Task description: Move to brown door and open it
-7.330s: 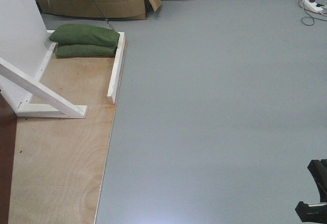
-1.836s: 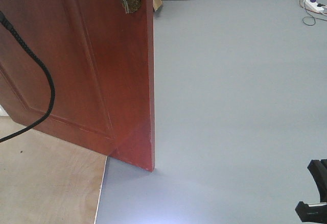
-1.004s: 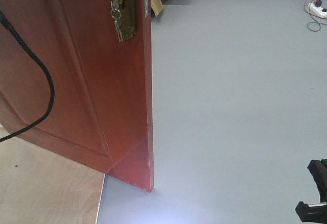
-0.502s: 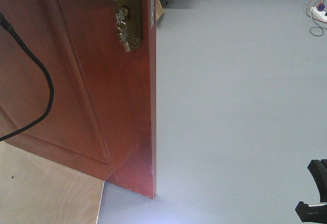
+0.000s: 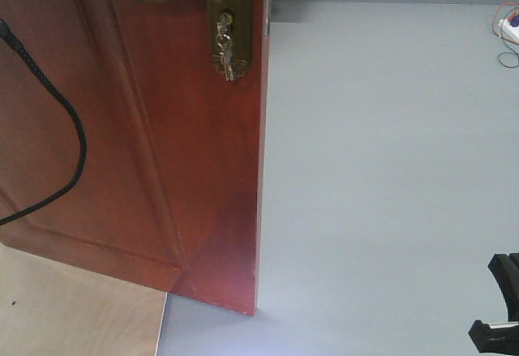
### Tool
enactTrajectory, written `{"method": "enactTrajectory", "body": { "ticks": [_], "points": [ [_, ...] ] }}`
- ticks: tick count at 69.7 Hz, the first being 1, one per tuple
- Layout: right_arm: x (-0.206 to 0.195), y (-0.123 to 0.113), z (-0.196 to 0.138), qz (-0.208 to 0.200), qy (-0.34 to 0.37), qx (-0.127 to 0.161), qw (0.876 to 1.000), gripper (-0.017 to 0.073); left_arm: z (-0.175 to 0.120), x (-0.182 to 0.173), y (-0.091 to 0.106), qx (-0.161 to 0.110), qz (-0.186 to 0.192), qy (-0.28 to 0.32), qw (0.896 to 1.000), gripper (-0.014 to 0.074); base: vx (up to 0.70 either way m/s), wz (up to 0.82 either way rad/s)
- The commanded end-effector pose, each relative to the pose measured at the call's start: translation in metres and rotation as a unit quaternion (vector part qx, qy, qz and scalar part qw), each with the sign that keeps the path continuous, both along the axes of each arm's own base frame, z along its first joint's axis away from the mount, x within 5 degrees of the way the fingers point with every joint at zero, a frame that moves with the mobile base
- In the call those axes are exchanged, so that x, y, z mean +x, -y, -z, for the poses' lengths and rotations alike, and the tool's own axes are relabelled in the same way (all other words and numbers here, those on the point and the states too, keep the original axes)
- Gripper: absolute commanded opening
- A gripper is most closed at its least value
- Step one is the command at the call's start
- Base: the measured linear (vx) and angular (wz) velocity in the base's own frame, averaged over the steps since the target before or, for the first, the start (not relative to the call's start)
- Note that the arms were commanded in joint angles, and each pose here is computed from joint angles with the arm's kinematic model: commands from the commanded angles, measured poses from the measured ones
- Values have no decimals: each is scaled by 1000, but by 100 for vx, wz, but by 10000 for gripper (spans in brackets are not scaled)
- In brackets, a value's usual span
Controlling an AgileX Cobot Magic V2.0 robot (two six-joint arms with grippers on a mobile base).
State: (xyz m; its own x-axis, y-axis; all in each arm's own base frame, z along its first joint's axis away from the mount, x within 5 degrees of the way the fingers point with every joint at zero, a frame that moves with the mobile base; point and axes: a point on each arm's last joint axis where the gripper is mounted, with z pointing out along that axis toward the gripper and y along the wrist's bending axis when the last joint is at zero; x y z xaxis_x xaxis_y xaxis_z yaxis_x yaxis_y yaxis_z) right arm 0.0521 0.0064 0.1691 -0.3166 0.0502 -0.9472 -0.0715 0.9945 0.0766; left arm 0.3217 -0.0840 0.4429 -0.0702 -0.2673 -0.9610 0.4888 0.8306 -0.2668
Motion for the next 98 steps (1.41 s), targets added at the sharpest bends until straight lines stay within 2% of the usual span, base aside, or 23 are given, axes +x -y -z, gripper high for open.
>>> {"method": "enactTrajectory", "body": {
  "ticks": [1,98],
  "points": [
    [1,1,-7,1,48,-5,999,0,-23,-12,-1,-59,5,20,998,17,17,4],
    [1,1,-7,1,48,-5,999,0,-22,-11,-1,-59,5,20,998,17,12,4]
  ]
}}
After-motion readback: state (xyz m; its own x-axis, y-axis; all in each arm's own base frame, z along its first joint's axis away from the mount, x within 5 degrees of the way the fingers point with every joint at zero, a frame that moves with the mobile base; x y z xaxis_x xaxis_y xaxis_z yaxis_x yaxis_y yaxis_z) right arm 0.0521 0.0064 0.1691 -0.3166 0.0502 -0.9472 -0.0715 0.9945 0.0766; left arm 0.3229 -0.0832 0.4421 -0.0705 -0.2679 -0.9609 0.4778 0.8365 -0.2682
